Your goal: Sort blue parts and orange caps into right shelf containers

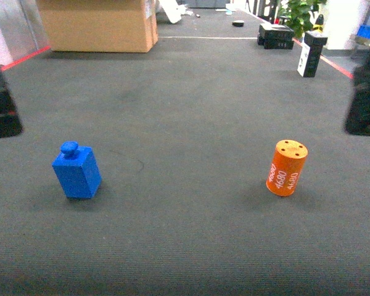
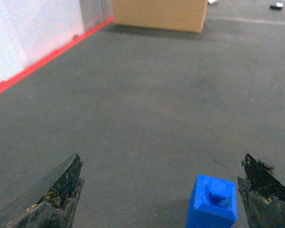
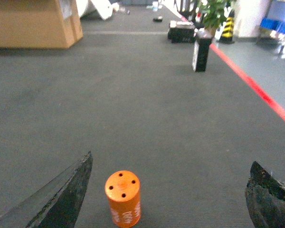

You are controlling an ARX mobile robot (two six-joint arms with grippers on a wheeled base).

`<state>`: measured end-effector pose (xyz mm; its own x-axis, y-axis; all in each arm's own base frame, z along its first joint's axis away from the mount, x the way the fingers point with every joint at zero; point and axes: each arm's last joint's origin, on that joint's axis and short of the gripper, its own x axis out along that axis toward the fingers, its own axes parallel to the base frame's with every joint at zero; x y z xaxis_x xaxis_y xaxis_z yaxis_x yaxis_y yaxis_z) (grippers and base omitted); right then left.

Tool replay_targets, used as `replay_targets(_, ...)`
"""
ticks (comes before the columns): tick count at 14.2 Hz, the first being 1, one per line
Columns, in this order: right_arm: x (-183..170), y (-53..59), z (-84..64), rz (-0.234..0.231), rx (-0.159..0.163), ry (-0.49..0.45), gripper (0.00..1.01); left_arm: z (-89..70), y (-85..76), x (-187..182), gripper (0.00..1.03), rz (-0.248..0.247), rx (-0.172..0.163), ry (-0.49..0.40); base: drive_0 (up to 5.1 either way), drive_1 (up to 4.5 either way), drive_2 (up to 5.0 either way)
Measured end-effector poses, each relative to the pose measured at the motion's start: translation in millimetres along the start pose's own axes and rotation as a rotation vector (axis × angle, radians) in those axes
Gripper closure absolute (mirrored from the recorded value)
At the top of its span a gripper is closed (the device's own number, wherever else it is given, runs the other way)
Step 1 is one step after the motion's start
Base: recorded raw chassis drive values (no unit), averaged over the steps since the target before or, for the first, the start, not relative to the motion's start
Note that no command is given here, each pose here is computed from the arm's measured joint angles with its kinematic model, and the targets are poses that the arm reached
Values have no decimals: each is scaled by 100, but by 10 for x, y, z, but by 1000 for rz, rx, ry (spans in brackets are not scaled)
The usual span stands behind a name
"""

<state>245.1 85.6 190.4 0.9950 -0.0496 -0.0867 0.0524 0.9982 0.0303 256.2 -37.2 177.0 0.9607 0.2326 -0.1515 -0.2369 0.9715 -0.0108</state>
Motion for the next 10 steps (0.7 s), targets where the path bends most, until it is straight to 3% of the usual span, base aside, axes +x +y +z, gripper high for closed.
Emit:
replay_targets(2, 380, 198, -218, 8, -3, 89, 3, -162, -180, 352, 5, -35, -7, 85, 0, 0, 0)
replay_targets(4, 655, 309, -448, -3, 13, 159, 3, -272, -393, 605, 5, -89, -19, 136, 0, 0, 0)
replay_targets(6, 812, 365, -576, -10, 47, 198, 3, -395, -561, 819, 5, -133, -15, 193, 0, 0, 0)
replay_targets(8, 967, 385, -620, -21, 82, 209, 3, -498, -617, 949, 5, -151, -4, 230, 0, 0, 0)
replay_targets(10, 1055, 394, -793, -30, 105, 259, 3, -590, -630, 1029, 5, -159, 3, 265, 0, 0, 0)
